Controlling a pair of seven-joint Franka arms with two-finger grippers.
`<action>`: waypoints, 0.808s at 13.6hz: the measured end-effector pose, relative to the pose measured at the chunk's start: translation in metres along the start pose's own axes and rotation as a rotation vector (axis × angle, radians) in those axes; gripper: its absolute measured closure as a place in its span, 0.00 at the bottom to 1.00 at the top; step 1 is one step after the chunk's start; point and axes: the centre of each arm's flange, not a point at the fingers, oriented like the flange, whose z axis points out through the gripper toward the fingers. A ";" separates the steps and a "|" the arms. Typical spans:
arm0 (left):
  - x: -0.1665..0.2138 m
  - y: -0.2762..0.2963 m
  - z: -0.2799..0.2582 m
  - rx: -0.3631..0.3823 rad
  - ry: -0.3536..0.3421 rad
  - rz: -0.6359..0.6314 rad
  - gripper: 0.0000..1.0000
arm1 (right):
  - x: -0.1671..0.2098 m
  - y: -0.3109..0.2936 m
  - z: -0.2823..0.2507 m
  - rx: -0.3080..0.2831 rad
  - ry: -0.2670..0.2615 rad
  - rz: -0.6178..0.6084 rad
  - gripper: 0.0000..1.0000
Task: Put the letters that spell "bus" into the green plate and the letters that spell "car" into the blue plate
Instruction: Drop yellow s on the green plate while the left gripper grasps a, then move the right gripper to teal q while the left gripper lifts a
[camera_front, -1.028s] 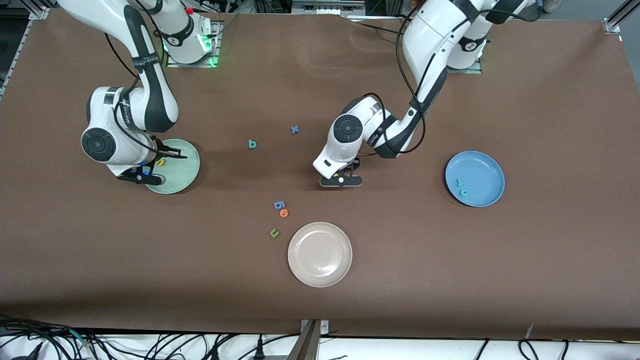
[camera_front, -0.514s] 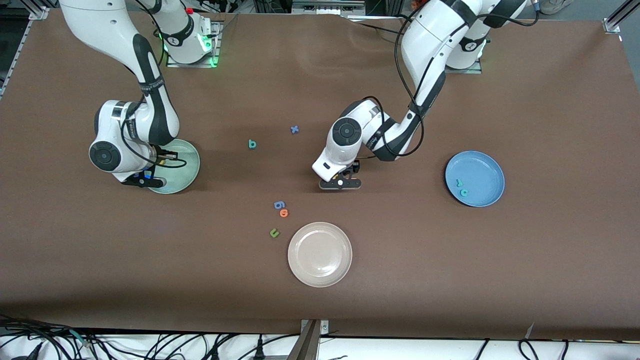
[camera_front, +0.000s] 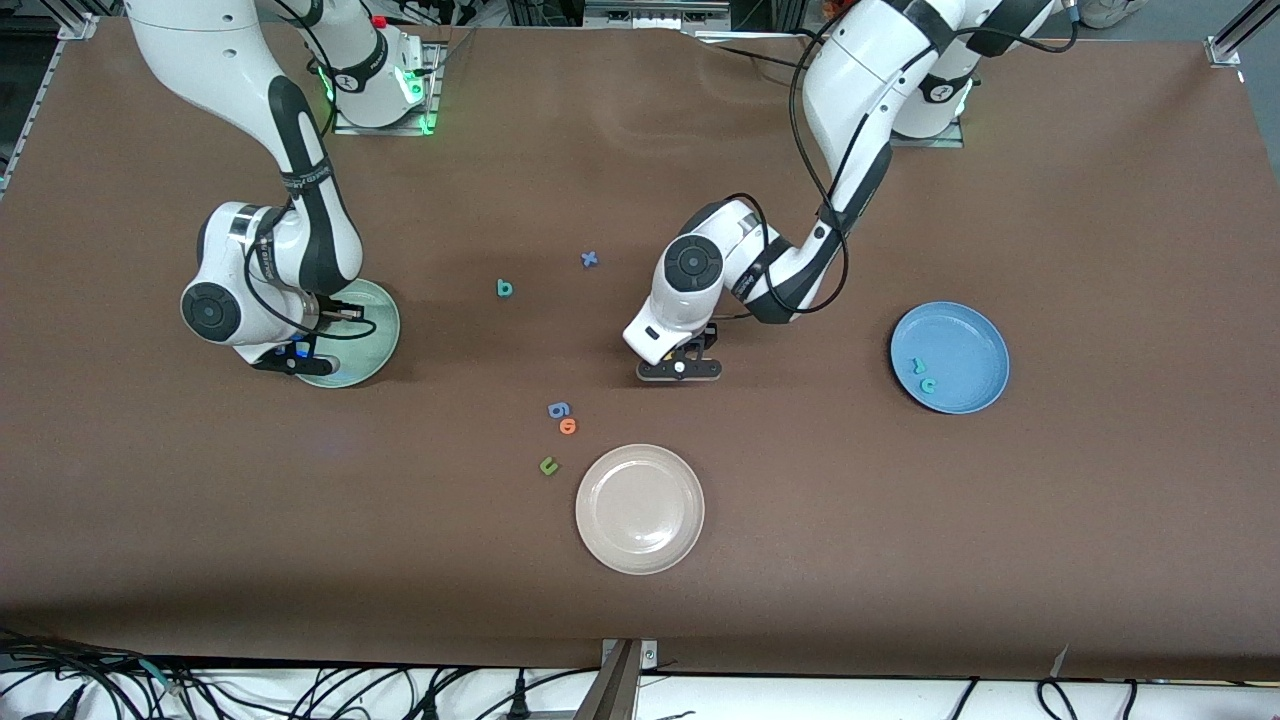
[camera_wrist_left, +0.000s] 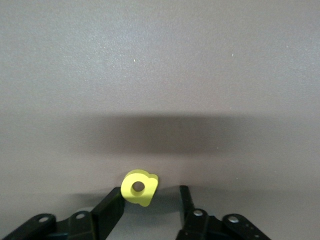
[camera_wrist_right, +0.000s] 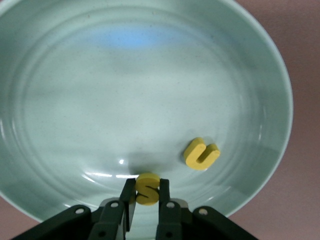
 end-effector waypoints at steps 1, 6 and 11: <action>0.001 0.000 -0.001 0.000 0.002 0.002 0.59 | 0.000 0.000 0.000 0.001 0.000 -0.002 0.70; 0.002 0.000 -0.002 -0.002 0.004 0.006 0.69 | -0.001 -0.005 -0.010 0.024 -0.004 0.007 0.19; 0.006 -0.002 -0.003 -0.001 0.009 0.008 0.81 | -0.021 -0.052 -0.061 0.077 0.014 0.170 0.01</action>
